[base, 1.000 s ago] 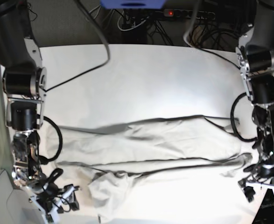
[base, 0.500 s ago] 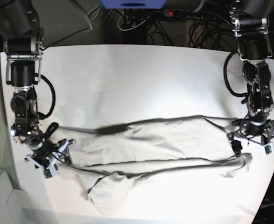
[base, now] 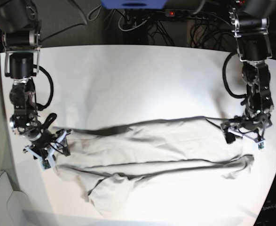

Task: Layout the t-shirt on the table in an organized manner, then fold the t-shirt properly
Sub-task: 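Open both grippers and raise them off the folded t-shirt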

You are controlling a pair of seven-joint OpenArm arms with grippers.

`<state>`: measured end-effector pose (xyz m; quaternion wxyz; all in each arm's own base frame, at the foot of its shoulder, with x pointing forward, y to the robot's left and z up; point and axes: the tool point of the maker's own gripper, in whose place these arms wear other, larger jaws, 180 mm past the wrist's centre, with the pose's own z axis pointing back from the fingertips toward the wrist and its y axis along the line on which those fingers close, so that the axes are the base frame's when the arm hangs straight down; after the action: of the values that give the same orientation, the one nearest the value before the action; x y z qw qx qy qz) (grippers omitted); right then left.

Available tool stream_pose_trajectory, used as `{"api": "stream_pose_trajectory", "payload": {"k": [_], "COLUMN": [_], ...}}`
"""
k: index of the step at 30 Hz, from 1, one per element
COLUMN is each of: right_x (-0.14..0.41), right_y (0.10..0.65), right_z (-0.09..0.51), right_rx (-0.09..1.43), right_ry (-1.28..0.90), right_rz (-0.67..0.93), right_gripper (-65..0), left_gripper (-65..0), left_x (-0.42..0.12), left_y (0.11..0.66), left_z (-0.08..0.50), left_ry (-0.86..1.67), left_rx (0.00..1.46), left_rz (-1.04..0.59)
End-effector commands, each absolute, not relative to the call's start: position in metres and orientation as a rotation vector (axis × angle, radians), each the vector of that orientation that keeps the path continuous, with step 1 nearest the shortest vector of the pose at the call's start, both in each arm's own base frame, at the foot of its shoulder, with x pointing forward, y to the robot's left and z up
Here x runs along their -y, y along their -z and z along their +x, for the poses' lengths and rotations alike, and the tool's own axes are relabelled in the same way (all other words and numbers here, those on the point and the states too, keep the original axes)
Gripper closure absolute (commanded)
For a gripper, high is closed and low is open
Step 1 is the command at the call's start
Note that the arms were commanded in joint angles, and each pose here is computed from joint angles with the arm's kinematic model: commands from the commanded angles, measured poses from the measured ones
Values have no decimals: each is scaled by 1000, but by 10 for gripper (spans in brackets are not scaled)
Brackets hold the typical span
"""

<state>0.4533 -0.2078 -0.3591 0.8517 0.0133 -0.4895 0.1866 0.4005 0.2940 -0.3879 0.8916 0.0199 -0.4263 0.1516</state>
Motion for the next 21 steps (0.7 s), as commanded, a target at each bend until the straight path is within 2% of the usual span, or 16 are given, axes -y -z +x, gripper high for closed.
{"api": "stream_pose_trajectory", "payload": {"k": [1, 12, 18, 19, 21], "right_x": [214, 214, 213, 213, 213], "right_y": [335, 335, 334, 334, 334], "right_z": [466, 466, 467, 467, 467], "right_rx": [1104, 1103, 1106, 1106, 1108], "right_ry": [-383, -382, -381, -381, -381], "right_rz": [14, 14, 16, 16, 15], "right_gripper": [-335, -334, -334, -334, -334], "left_gripper": [-650, -650, -650, -625, -412], "left_x": [-300, -295, -297, -297, -299], "left_y": [371, 397, 396, 396, 395], "left_z": [411, 388, 386, 387, 387], "left_ry": [-321, -321, -314, -315, -320], "left_rx": [934, 847, 885, 888, 890], "left_rz": [49, 40, 53, 53, 57]}}
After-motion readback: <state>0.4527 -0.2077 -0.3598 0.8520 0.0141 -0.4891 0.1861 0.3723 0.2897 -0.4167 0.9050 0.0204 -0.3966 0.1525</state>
